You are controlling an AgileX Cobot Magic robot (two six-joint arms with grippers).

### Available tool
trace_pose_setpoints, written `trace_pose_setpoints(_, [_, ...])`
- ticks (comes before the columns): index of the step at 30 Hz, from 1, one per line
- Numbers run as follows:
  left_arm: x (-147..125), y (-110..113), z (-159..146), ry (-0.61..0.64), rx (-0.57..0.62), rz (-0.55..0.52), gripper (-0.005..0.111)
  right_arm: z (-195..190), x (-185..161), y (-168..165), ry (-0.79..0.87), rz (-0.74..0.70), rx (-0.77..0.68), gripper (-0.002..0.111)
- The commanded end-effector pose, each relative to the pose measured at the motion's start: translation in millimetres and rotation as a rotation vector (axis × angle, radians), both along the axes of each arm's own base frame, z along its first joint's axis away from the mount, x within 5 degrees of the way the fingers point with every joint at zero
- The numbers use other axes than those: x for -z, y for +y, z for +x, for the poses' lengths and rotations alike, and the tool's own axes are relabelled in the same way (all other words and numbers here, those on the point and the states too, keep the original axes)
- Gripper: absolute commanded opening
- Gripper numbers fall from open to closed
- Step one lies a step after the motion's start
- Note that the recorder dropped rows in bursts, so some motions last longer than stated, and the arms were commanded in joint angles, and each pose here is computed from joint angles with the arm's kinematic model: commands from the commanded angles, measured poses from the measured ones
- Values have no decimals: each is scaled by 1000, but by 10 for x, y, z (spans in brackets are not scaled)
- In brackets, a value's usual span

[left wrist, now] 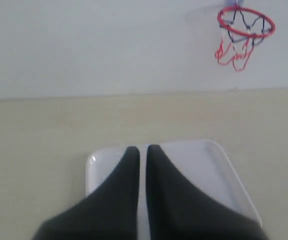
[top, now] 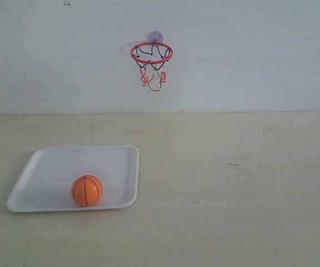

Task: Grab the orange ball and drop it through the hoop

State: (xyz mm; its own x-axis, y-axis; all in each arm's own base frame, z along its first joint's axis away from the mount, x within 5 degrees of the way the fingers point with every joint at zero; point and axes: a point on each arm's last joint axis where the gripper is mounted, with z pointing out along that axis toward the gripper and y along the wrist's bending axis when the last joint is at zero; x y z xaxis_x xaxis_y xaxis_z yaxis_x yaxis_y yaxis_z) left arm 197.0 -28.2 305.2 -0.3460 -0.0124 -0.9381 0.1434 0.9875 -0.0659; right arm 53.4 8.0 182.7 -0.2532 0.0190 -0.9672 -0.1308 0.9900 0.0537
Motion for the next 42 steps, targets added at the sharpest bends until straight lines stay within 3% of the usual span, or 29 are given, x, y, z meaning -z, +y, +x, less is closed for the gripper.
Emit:
trace_pose_setpoints(1, [94, -90, 177, 180, 55, -13, 4, -2, -8, -1, -8, 2, 1, -1])
trace_pose_setpoints(8, [127, -286, 721, 560, 201, -2, 4, -2, -8, -1, -8, 2, 1, -1])
trace_pose_setpoints(12, [64, -428, 1002, 695, 289, -40, 4, -2, -8, -1, -8, 2, 1, -1])
trace_pose_setpoints(18, [65, -831, 1224, 750, 429, 106, 4, -2, -8, -1, -8, 2, 1, -1])
trace_pose_setpoints(24, [164, -1123, 1365, 823, 401, 279, 4, -2, -8, -1, -8, 2, 1, -1])
trace_pose_setpoints(31, [481, -1224, 1651, 925, 379, 289, 4, -2, -8, -1, -8, 2, 1, -1])
trace_pose_setpoints(36, [658, -1273, 1779, 941, 377, 291, 25, -2, -8, -1, -8, 2, 1, -1])
trace_pose_setpoints(42, [824, -1284, 1849, 958, 352, 295, 71, -2, -8, -1, -8, 2, 1, -1])
